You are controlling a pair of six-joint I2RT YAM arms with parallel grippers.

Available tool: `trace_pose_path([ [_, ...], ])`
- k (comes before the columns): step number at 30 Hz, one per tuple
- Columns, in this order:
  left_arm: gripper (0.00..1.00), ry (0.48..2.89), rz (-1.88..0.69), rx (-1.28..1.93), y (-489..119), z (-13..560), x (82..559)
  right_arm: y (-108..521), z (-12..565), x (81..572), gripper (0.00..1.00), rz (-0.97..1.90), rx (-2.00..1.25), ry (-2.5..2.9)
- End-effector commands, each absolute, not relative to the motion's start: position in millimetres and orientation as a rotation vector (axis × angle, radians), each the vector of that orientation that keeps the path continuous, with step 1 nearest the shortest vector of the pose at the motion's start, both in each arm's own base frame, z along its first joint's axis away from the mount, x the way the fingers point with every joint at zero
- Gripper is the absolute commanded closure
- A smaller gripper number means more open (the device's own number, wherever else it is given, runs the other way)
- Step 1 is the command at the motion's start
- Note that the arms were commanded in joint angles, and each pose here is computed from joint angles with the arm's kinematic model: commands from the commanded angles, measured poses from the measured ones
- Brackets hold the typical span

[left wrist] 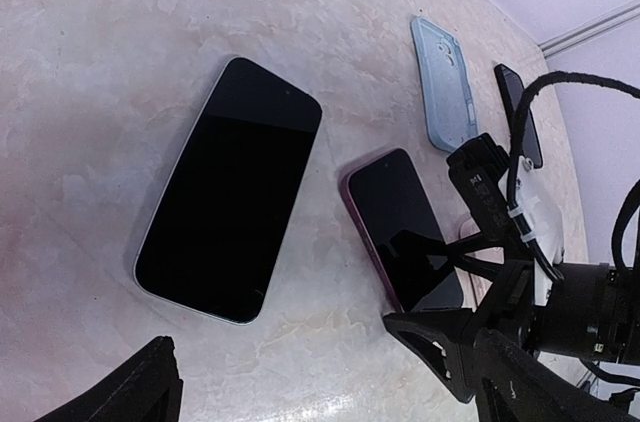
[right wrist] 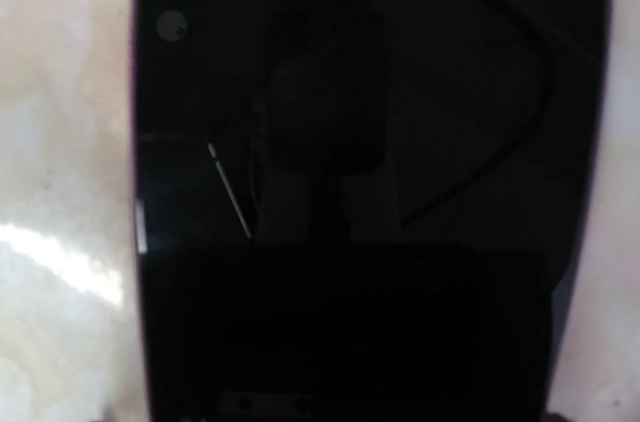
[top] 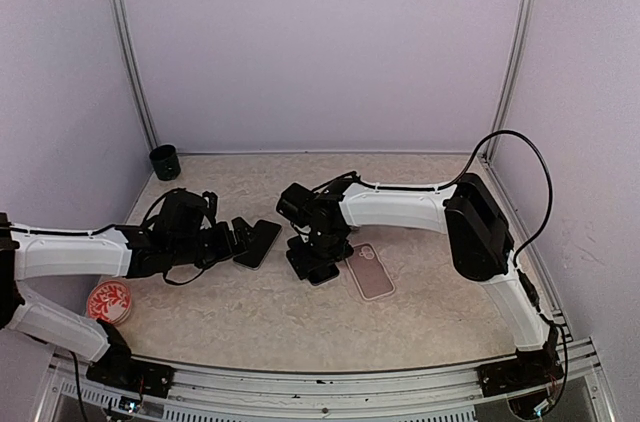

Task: Put the phone into the phone case
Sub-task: Move the phone to the center of the board.

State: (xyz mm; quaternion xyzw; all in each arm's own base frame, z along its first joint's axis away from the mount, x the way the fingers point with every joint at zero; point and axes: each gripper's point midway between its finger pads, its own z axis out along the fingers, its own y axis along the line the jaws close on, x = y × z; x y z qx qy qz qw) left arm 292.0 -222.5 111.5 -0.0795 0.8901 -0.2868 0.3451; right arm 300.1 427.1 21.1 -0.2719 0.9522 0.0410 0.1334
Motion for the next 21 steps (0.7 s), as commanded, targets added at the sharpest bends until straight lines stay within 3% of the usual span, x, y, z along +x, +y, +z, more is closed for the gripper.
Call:
trace_pose_path([
  [1,0.01,2.287,-0.759,-0.219,-220,115,294,393,-7,283,0.12,-0.064,-0.823,2.871],
  [11,0.01,2.287,-0.768,-0.213,-221,116,295,389,-4,264,0.47,-0.028,-0.993,2.874],
  [21,0.01,2.31,-0.791,-0.17,-228,113,293,388,28,265,0.46,0.007,-1.112,2.672],
])
